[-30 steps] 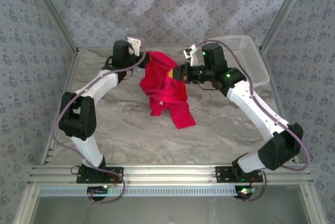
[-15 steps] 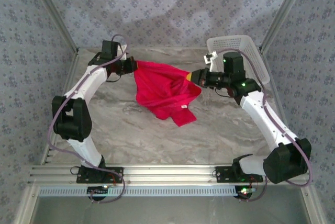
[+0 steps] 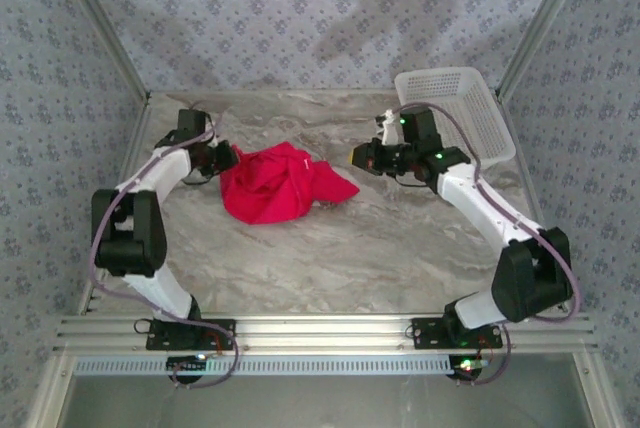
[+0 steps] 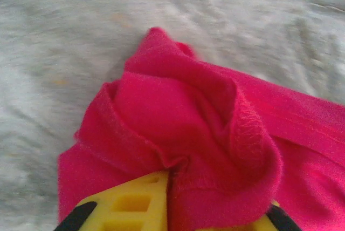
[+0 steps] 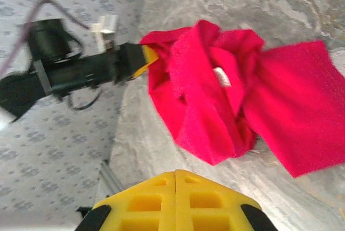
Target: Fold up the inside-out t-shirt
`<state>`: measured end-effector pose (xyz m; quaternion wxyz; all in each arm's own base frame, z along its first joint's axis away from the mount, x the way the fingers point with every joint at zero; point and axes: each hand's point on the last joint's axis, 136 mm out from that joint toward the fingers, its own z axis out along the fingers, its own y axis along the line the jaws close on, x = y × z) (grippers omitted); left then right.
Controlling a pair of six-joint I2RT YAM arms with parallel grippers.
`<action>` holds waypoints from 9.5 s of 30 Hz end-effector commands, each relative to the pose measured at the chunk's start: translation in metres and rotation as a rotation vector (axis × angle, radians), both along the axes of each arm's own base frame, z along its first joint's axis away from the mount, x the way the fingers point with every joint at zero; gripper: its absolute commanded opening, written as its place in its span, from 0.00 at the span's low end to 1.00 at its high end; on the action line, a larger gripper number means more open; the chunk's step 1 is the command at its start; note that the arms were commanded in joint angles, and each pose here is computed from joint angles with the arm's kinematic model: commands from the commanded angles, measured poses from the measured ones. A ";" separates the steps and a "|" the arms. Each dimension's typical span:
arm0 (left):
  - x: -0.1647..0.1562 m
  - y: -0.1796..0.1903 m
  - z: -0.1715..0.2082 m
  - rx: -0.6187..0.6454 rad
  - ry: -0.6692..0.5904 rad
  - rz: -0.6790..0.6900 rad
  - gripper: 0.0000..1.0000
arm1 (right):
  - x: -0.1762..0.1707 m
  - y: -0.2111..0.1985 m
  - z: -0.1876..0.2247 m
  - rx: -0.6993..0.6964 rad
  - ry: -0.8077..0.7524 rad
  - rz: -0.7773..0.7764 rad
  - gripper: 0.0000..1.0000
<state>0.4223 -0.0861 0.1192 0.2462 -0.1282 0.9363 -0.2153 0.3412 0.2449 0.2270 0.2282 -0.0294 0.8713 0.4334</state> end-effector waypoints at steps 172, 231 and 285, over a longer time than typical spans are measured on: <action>-0.078 -0.074 0.131 -0.142 -0.357 -0.312 0.00 | 0.030 0.037 0.016 -0.381 -0.146 -0.035 0.00; -0.045 -0.043 0.130 -0.205 -0.256 -0.091 0.00 | 0.039 0.121 -0.075 -0.289 0.142 -0.107 0.00; -0.054 -0.186 -0.035 0.149 -0.035 -0.529 0.49 | 0.053 0.000 -0.073 -0.113 0.236 -0.157 0.00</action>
